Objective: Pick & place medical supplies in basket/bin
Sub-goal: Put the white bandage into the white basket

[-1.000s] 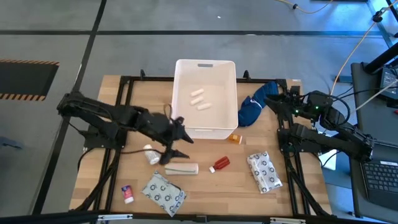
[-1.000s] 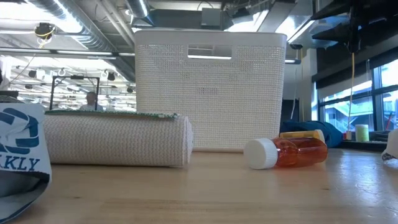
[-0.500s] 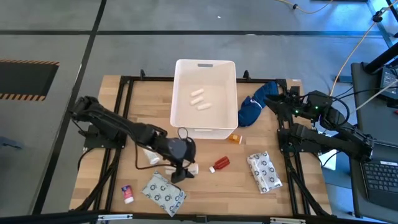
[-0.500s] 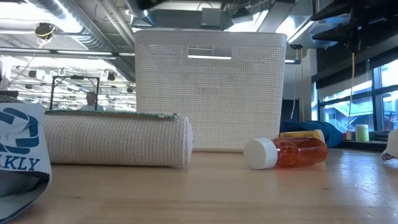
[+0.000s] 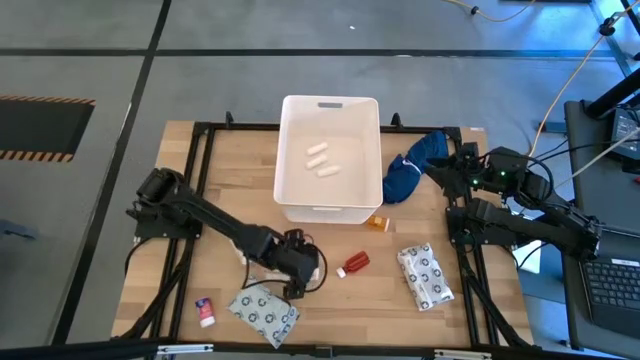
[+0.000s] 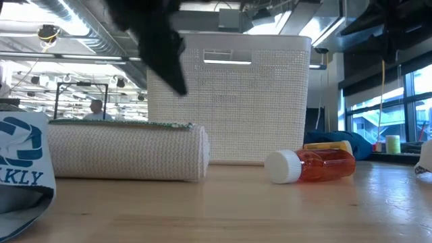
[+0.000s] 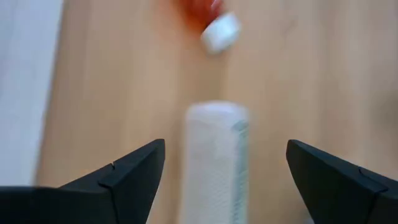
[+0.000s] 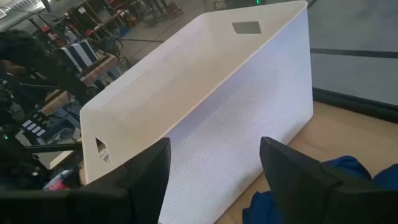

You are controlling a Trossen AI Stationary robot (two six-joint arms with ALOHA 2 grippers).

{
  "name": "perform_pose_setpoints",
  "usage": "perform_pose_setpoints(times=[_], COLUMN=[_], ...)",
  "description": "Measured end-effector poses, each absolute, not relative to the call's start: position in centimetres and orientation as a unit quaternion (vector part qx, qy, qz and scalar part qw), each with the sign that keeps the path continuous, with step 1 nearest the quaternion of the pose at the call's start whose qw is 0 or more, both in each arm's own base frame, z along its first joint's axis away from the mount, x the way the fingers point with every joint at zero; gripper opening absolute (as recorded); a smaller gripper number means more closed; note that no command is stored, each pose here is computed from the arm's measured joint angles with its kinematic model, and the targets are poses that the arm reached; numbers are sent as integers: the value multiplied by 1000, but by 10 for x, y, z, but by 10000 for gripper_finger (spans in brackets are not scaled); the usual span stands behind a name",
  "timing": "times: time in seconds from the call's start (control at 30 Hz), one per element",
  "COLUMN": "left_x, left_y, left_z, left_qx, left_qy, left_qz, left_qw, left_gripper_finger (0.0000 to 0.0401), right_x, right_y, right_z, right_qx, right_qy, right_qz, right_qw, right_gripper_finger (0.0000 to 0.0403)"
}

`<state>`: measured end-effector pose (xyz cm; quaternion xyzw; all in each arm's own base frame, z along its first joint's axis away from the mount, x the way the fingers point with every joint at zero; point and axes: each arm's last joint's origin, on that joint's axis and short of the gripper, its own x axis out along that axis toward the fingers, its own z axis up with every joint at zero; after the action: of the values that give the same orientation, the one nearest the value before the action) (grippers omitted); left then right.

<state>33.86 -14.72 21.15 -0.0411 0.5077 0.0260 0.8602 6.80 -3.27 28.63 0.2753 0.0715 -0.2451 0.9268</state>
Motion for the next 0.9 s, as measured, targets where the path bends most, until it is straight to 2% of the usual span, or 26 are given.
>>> perform_pose_setpoints(times=[0.37, 0.47, 0.6, 0.77, 0.9], left_x=[338, 337, 334, 331, 328], left_y=[-164, -164, -162, -161, -158], left_z=[160, 152, 148, 148, 157], left_qx=[-42, -45, -53, -60, -95], left_qy=[579, 598, 622, 645, 665], left_qz=[63, 70, 65, 59, 15], left_qw=[812, 797, 778, 759, 741], left_gripper_finger=[325, 314, 268, 175, 109], right_x=[68, 68, 68, 68, 68], right_y=[-33, -33, -33, -33, -33], right_z=[286, 286, 286, 285, 286], right_qx=[263, 263, 263, 262, 262], right_qy=[79, 79, 79, 79, 79], right_qz=[-245, -245, -245, -245, -245], right_qw=[930, 930, 930, 930, 930], right_gripper_finger=[248, 248, 248, 248, 248])
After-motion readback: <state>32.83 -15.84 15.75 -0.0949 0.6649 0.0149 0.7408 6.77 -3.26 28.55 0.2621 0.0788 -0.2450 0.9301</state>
